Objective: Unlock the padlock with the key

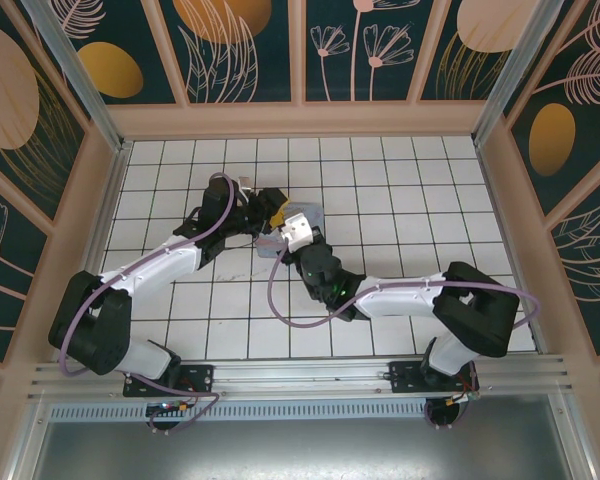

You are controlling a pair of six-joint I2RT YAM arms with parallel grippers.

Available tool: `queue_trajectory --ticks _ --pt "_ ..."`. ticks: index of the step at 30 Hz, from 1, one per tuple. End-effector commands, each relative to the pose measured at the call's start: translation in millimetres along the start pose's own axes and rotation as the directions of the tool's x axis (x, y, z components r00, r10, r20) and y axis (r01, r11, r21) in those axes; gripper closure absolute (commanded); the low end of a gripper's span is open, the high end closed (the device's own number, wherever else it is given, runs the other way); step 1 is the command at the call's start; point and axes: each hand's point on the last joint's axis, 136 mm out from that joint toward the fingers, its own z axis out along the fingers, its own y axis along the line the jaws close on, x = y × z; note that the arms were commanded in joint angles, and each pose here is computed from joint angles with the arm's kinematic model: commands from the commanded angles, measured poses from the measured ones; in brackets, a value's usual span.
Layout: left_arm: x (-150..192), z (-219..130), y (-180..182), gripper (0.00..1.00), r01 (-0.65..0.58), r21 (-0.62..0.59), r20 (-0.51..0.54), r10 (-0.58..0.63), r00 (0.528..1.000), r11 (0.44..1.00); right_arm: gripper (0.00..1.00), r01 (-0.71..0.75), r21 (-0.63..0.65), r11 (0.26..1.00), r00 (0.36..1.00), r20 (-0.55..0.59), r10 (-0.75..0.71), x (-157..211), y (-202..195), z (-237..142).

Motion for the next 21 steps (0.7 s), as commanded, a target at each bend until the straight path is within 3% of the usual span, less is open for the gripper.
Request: queue_trajectory --ticks 1,8,14,18,21 --pt "-1.2 1.8 -9.7 0.58 -0.004 0.035 -0.007 0.004 1.000 0.999 1.00 -0.024 0.016 1.000 0.999 0.037 0.023 -14.7 3.3 3.6" --pt "-0.8 3.2 -5.6 0.75 -0.005 0.030 -0.011 0.005 1.000 1.000 1.00 -0.020 0.018 1.000 0.999 0.028 0.020 -10.8 4.9 6.1" --pt "-0.2 7.2 0.1 1.00 -0.003 0.024 -0.020 0.004 1.000 1.000 1.00 -0.023 0.021 1.000 0.999 0.029 0.022 -11.8 4.4 6.1" --pt "-0.1 10.6 0.6 1.00 -0.029 0.030 -0.028 0.030 0.999 0.999 1.00 -0.038 0.028 0.999 0.999 0.023 0.037 -12.1 0.0 4.9" --pt "-2.6 12.5 -4.2 1.00 -0.101 0.036 -0.020 0.102 0.995 0.994 0.84 -0.107 0.035 0.994 0.994 0.013 0.107 -12.0 -16.2 -3.0"
